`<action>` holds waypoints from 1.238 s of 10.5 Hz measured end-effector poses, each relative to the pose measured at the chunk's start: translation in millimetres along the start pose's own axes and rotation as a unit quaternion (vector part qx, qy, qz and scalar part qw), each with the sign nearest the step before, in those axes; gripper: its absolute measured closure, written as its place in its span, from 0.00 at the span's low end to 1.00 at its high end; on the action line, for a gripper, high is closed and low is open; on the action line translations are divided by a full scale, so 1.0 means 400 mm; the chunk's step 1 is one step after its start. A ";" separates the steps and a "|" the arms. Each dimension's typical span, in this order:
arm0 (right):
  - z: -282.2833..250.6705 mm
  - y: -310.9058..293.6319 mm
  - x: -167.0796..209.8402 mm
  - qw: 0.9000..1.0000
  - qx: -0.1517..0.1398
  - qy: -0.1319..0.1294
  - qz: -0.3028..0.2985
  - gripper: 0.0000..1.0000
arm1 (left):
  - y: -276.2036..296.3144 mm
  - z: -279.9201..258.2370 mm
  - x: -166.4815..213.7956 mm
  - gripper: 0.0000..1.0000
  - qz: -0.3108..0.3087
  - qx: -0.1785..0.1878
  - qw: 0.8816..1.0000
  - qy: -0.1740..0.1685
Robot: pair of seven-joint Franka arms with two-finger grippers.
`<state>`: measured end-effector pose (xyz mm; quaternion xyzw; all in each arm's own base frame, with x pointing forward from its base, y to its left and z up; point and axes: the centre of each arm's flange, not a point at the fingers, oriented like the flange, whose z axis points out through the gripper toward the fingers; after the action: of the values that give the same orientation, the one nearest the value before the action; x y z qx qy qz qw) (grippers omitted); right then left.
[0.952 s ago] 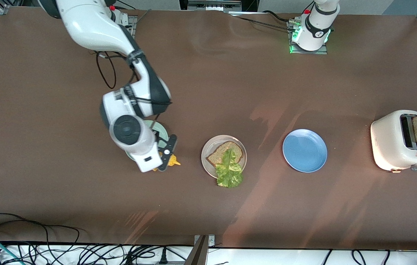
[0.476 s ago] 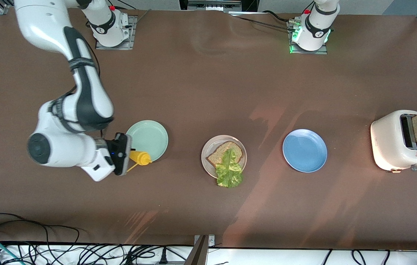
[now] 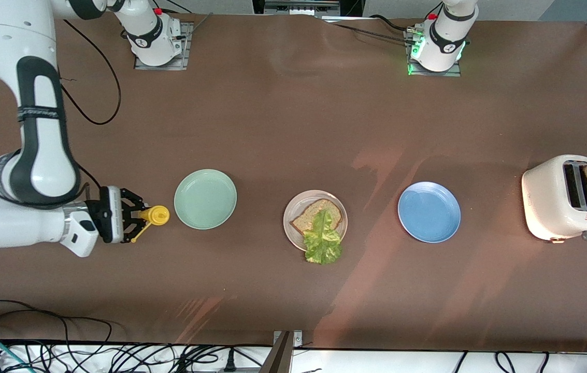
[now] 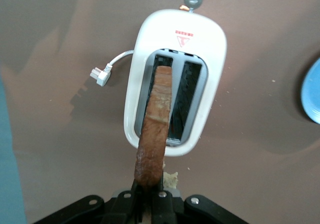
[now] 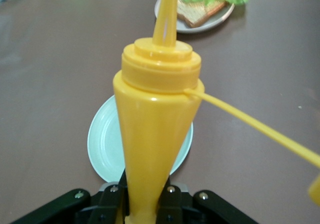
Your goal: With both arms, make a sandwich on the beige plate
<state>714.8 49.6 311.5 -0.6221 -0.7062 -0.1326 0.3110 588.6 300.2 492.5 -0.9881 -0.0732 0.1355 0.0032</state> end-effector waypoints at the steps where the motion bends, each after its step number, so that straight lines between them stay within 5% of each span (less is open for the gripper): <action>1: 0.005 -0.007 -0.072 0.999 0.003 0.034 -0.024 0.77 | 0.041 -0.052 -0.029 0.92 0.010 0.001 1.000 0.004; 5: 0.083 -0.028 -0.343 0.989 -0.005 0.118 -0.090 0.77 | 0.403 -0.135 -0.035 0.92 -0.046 -0.042 0.998 0.001; 9: 0.214 -0.016 -0.421 0.980 -0.013 0.176 -0.094 0.77 | 0.768 -0.081 0.005 0.92 -0.114 -0.168 0.978 -0.054; 13: 0.272 -0.007 -0.443 0.973 -0.027 0.215 -0.079 0.77 | 1.161 0.068 0.116 0.92 -0.160 -0.276 0.946 -0.051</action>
<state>688.0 -29.5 121.0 -0.5289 -0.6660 -0.3064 0.4276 692.5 -152.8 441.7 -0.9174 -0.2650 0.1575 -0.2516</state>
